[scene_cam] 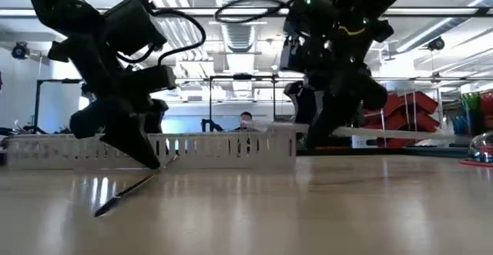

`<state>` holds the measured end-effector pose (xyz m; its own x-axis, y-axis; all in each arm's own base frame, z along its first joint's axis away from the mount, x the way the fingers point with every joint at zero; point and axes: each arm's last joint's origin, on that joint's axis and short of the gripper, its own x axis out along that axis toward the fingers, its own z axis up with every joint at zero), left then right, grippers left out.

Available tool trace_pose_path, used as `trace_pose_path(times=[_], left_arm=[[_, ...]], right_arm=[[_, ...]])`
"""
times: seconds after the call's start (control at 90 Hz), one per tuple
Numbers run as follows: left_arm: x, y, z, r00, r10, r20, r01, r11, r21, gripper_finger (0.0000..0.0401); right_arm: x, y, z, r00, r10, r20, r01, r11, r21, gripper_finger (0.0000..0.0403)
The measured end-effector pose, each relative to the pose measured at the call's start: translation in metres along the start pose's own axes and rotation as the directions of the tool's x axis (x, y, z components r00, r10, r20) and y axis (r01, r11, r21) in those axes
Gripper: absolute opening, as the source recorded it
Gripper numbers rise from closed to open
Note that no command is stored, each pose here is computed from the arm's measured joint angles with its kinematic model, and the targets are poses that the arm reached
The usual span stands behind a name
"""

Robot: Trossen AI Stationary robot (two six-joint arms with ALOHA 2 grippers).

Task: Ziptie cables
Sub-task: Close the white cable duct

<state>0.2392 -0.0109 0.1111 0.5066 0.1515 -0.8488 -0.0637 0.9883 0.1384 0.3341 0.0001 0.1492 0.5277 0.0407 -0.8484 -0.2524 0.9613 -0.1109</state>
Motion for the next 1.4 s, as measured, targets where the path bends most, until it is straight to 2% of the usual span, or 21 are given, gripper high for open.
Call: trace_pose_path(times=[0.044,0.233,0.533,0.833,1.178,1.4], left_arm=[[0.0,0.0,0.0,1.0,0.003,0.0,-0.003,1.0,-0.007,0.0216],[0.0,0.0,0.0,1.0,0.004,0.0,-0.004,1.0,-0.025,0.0212],[0.0,0.0,0.0,1.0,0.005,-0.002,-0.005,1.0,-0.021,0.0214],[0.001,0.0,0.0,1.0,0.007,-0.002,-0.007,1.0,-0.017,0.0215],[0.001,0.001,0.0,1.0,0.017,0.0,-0.017,0.999,0.05,0.021],[0.0,0.0,0.001,1.0,0.021,0.013,-0.022,0.997,0.078,0.0207]], right_arm=[[-0.003,-0.001,0.0,1.0,-0.002,0.002,0.002,1.0,0.009,0.0212],[-0.014,-0.005,-0.004,0.988,-0.138,-0.063,0.139,0.99,0.023,0.0212],[0.008,0.002,-0.022,0.966,-0.162,-0.2,0.174,0.984,0.047,0.0212],[0.011,0.0,-0.024,0.952,-0.208,-0.222,0.226,0.973,0.057,0.0212],[0.003,-0.005,-0.017,0.941,-0.185,-0.285,0.214,0.974,0.075,0.0212],[0.002,-0.011,-0.019,0.953,-0.106,-0.283,0.153,0.977,0.149,0.0212]])
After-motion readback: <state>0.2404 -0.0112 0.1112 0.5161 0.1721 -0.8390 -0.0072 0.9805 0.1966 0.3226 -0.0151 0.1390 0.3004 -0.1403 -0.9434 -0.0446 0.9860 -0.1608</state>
